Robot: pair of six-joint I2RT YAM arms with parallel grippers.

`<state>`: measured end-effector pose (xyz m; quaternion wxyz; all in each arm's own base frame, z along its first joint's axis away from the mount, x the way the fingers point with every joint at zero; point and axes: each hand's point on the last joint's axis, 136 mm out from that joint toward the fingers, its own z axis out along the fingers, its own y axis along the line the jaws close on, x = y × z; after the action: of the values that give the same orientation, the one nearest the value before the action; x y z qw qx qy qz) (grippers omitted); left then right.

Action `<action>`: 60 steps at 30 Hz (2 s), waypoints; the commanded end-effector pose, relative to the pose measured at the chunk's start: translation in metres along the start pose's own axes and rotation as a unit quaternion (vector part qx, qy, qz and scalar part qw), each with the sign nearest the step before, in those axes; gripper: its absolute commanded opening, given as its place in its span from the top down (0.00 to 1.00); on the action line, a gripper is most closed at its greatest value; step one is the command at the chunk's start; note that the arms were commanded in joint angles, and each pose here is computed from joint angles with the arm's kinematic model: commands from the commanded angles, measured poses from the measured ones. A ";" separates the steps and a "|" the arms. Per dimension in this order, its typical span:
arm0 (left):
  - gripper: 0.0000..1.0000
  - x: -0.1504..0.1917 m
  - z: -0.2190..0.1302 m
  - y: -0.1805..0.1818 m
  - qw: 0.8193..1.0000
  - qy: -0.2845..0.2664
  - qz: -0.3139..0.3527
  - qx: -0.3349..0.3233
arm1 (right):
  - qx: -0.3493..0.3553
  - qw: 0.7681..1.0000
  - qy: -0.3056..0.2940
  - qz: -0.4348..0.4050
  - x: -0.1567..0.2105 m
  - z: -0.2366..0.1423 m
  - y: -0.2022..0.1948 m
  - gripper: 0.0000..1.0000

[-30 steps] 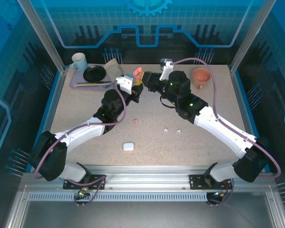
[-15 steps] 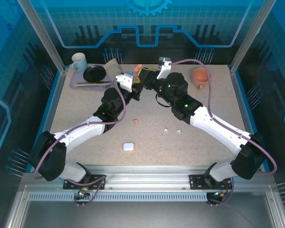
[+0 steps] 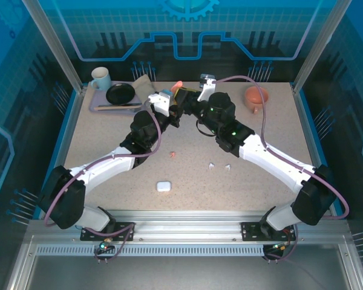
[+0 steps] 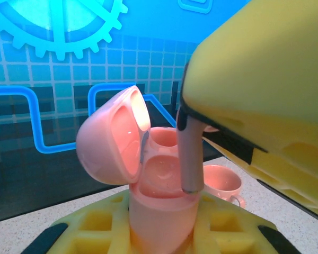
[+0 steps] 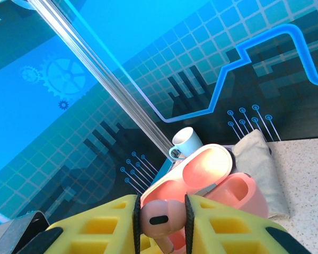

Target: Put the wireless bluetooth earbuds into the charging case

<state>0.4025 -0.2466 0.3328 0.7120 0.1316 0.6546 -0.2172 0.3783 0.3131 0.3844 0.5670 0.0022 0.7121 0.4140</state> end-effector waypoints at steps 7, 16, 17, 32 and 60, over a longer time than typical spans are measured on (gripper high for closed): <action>1.00 -0.021 0.004 -0.006 1.000 -0.029 -0.004 0.003 | -0.011 1.000 -0.005 0.011 0.001 0.005 0.001 0.73; 1.00 -0.024 0.004 -0.008 0.999 -0.031 -0.007 0.008 | -0.002 1.000 -0.012 0.013 0.001 0.009 -0.008 0.74; 1.00 -0.024 0.004 -0.008 0.999 -0.031 -0.007 0.009 | -0.002 1.000 -0.013 0.014 0.000 0.010 -0.009 0.74; 1.00 -0.026 0.006 -0.010 0.999 -0.032 -0.003 0.009 | -0.012 1.000 0.007 0.012 0.012 0.014 -0.015 0.77; 1.00 -0.036 0.007 -0.010 0.999 -0.044 0.001 0.008 | -0.006 0.999 0.031 0.000 0.027 0.007 -0.018 0.76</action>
<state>0.4074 -0.2509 0.3207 0.6966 0.1353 0.6729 -0.2090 0.3873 0.3113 0.3628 0.5637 -0.0034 0.7122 0.4183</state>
